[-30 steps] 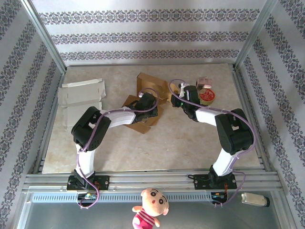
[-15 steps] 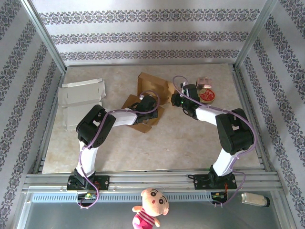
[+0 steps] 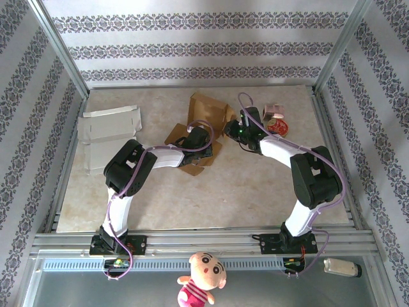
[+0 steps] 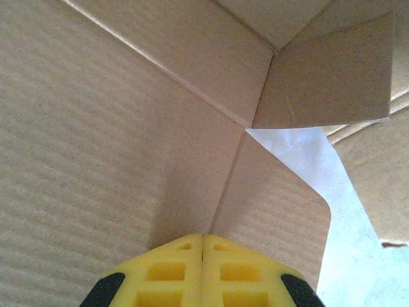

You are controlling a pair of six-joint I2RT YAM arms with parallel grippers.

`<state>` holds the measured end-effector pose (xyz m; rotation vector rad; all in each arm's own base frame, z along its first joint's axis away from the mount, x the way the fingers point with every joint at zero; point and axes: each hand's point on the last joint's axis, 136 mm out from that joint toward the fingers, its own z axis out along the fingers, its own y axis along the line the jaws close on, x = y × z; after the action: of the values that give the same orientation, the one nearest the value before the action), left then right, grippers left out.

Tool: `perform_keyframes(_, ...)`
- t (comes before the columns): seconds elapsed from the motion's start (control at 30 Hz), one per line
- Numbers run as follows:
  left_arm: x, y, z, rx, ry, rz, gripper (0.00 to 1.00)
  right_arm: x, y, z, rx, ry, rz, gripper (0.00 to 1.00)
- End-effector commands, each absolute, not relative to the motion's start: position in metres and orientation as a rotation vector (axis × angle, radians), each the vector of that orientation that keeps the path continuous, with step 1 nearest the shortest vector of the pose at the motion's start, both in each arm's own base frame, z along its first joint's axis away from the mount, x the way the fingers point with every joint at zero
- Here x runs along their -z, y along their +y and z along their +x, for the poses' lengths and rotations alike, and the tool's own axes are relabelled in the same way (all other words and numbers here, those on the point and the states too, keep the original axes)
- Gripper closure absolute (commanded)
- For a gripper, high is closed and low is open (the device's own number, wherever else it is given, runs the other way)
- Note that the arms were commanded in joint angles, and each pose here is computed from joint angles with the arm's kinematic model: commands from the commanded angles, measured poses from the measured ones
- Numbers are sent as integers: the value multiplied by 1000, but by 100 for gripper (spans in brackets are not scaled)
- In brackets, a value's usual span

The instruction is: Fold the paper box

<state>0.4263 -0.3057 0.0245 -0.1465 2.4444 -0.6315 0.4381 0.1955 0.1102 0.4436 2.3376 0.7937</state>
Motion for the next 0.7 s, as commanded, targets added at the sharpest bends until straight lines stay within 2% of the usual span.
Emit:
perform_keyframes(0.0,17,-291,414,571,2559,-188,100,-139,211,434,-852,2303,452,76)
perform_keyframes(0.27,17,-293,416,589,2559,-189,100,-119,229,425,-826,2348,458,74)
perform_keyframes(0.5,2,-298,418,656,2525,-206,100,-83,225,417,-705,2317,438,75)
perform_keyframes(0.67,-23,-295,419,679,2489,-199,89,-68,219,412,-662,2299,408,76)
